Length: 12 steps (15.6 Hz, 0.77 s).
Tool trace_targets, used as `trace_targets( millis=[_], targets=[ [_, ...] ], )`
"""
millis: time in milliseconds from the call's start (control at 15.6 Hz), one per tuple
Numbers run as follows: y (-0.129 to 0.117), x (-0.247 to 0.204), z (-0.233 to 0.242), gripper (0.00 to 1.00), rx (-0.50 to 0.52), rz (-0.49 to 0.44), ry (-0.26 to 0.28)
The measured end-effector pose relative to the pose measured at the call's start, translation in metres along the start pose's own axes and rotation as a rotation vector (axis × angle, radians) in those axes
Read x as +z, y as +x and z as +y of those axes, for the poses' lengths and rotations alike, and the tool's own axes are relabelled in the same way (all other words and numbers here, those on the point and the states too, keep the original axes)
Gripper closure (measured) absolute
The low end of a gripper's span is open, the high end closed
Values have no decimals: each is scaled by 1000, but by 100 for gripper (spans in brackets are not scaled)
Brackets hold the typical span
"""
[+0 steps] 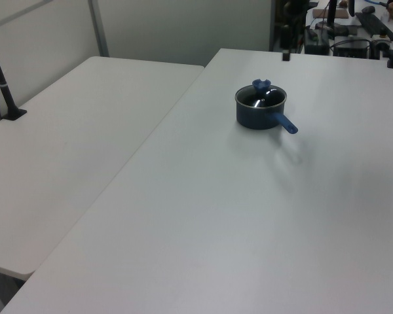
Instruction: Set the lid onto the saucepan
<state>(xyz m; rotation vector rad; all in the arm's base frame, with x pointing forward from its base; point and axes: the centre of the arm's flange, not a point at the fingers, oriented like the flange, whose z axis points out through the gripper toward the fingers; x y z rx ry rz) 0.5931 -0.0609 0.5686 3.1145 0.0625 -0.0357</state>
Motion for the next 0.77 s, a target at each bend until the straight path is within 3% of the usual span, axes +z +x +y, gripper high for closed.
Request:
trace_targets(
  millis=[386, 772],
  targets=[
    [-37, -26, -8, 0, -15, 4, 21],
    [-42, -31, -6, 0, -11, 10, 23]
  ],
)
